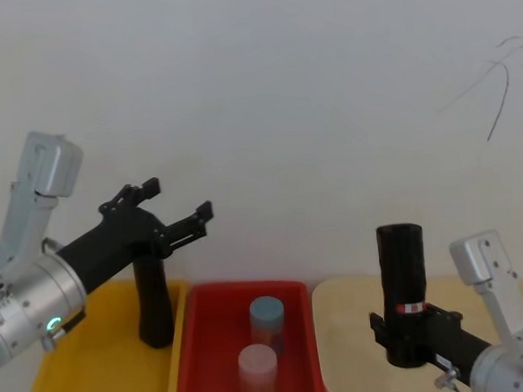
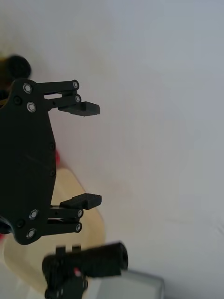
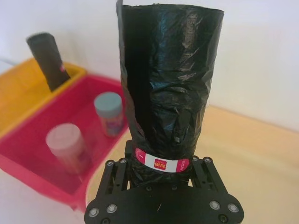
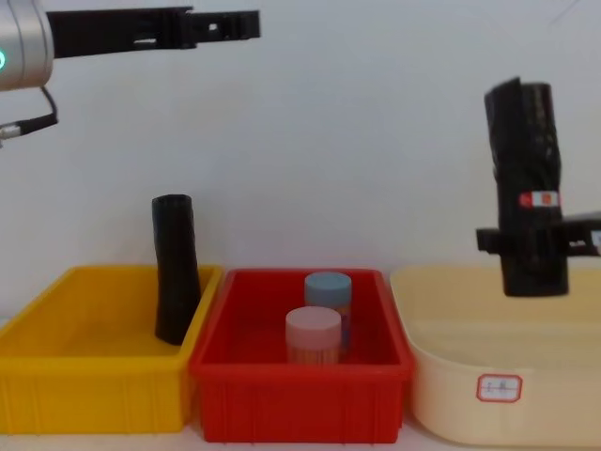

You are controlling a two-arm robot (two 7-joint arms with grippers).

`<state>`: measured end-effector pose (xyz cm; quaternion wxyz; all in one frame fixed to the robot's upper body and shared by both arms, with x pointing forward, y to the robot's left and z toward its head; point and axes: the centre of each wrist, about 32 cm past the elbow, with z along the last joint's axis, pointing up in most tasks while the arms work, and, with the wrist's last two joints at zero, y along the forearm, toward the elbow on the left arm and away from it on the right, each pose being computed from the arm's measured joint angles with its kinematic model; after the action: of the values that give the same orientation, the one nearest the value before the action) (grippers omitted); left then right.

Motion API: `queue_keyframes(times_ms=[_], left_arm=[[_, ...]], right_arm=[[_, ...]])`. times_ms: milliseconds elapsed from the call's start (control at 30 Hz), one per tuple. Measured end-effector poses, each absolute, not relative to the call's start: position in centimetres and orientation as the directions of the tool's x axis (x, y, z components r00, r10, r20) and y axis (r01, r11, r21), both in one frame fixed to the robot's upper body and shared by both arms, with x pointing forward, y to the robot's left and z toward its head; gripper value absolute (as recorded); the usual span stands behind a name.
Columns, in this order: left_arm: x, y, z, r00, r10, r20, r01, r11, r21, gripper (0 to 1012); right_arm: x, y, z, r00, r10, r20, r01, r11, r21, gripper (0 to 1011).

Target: Pick up the garbage bag with the one hand and transfer it to the other hand.

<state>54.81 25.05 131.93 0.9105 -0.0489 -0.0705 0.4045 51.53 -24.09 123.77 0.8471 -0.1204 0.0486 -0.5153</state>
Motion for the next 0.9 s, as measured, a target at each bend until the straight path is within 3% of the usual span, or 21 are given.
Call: queue_keyframes(times_ms=[667, 900], left_arm=[[54.1, 25.7, 130.6, 0.415, 0.904, 0.102, -0.909, 0.417, -0.007, 1001], [54.1, 25.8, 129.9, 0.328, 0.938, 0.11, -0.945, 0.325, 0.051, 1001]], right_arm=[[52.9, -25.8, 122.6, 0.401, -0.915, 0.044, 0.866, 0.363, -0.344, 552], [53.3, -26.1, 122.7, 0.395, -0.917, 0.049, 0.867, 0.355, -0.35, 736]])
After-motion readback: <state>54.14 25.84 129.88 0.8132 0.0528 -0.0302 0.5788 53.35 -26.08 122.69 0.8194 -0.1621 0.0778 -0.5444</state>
